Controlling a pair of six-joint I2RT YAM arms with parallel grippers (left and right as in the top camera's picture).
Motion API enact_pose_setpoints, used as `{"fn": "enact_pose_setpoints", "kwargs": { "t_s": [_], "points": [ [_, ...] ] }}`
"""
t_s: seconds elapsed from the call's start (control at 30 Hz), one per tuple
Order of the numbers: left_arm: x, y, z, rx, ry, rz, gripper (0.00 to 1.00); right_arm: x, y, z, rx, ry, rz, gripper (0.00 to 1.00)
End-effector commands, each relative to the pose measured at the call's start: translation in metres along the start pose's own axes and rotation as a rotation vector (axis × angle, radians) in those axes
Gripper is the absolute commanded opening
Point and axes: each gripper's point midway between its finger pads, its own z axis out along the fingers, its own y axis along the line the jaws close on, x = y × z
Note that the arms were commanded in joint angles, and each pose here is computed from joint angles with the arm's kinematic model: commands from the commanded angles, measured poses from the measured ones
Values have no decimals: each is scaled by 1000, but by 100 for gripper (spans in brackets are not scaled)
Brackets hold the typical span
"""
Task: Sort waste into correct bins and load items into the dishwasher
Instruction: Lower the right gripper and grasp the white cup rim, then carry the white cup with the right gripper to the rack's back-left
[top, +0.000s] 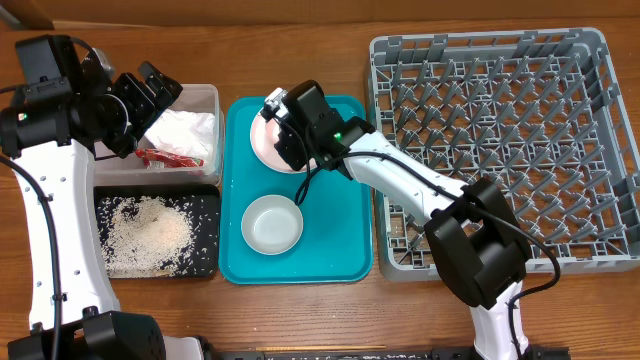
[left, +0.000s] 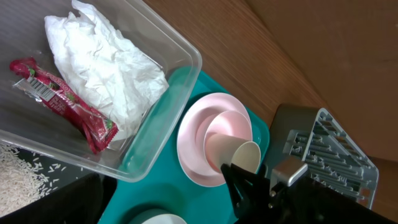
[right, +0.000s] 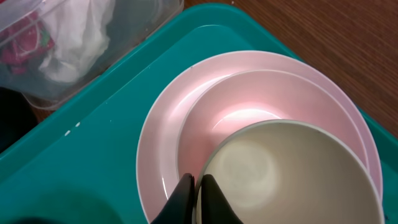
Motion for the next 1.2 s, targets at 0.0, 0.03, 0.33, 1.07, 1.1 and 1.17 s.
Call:
{"fn": "enact_pose_setpoints", "kwargs": {
  "t_s": [0.0, 0.03, 0.33, 1.07, 1.1, 1.17],
  "points": [
    [-4, -6, -9, 9, -30, 4, 100, -18, 2, -11, -3, -51, -9, 4],
    [-4, -6, -9, 9, -30, 4, 100, -24, 2, -15, -1, -68, -11, 4],
    [-4, -6, -9, 9, -30, 4, 100, -106, -8, -133, 39, -319, 9, 4],
    [-4, -6, -9, 9, -30, 4, 100, -9, -181, -283, -466, -423, 561, 4],
    [-4, -6, -9, 9, -30, 4, 100, -7, -181, -280, -491, -429, 546, 4],
    [-4, -6, -9, 9, -30, 4, 100, -6, -177, -273, -569, -448, 499, 4]
  ]
}}
